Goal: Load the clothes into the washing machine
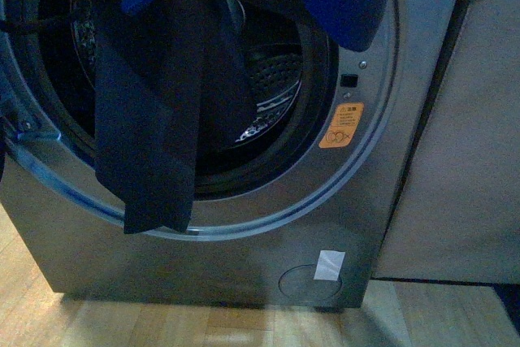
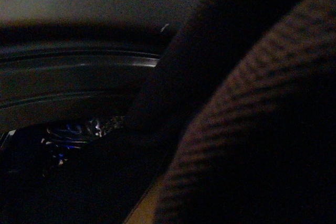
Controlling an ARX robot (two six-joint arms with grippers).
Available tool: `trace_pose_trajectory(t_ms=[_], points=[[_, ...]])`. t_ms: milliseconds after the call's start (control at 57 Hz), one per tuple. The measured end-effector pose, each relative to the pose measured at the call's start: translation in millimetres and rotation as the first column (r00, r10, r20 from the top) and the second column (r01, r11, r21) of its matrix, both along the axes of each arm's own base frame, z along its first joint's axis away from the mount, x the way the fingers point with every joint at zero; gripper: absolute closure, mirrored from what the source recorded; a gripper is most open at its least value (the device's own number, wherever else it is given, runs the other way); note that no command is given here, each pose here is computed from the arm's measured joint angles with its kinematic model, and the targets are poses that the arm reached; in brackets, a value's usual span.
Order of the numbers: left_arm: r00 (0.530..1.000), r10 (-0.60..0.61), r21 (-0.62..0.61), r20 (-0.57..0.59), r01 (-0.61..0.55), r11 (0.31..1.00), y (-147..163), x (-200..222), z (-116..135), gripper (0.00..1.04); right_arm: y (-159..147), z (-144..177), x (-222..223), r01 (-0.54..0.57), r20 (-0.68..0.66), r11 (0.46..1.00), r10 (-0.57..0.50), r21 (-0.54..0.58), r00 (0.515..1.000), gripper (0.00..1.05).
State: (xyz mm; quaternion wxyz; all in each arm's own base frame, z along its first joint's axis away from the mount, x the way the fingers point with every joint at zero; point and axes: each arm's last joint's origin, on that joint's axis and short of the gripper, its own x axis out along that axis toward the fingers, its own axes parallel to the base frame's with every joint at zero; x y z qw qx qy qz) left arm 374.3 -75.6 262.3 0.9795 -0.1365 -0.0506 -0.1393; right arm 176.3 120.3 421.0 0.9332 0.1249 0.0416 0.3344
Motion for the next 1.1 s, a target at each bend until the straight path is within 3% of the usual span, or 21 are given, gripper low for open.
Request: trace_pose_trajectory(t_ms=[193,421,561,614,684,754,894,1104], points=[[0.999,0.028,0.032,-0.037,-0.027,0.999,2.1,8.1,-17.9,0.97,-11.5,-4.8,-8.0,0.019,-0.022,0.998,-0.018,0.064,1.0,0.07],[0.989,0.08,0.082,-0.125,-0.07,0.994,6.7,23.4,-56.7,0.97,-17.0,-16.7,-4.7,0.021,-0.123,0.983,0.002,0.182,0.992,0.07],[0.98,0.112,0.118,-0.163,-0.094,0.989,8.3,35.4,-77.5,0.97,-18.3,-43.4,6.2,0.165,-0.164,0.968,-0.135,0.187,0.977,0.07],[0.978,0.123,0.132,-0.166,-0.101,0.986,8.0,41.8,-82.5,0.97,-18.4,-50.8,10.8,0.264,-0.155,0.951,-0.24,0.162,0.958,0.09],[0.977,0.138,0.15,-0.162,-0.114,0.982,7.4,49.8,-84.9,0.97,-24.0,-64.0,13.9,0.465,-0.058,0.883,-0.462,0.067,0.885,0.19],[0.975,0.158,0.168,-0.154,-0.132,0.977,6.5,60.6,-86.7,0.97,-34.8,-82.5,10.6,0.589,0.034,0.808,-0.588,-0.026,0.808,0.29],[0.968,0.203,0.178,-0.151,-0.175,0.968,5.6,82.4,-87.9,0.97,-52.8,-119.9,-0.3,0.633,0.127,0.765,-0.621,-0.113,0.773,0.49],[0.952,0.257,0.205,-0.165,-0.222,0.953,3.2,118.2,-94.3,0.97,-75.7,-171.6,-15.3,0.618,0.144,0.76,-0.601,-0.203,0.786,0.82]])
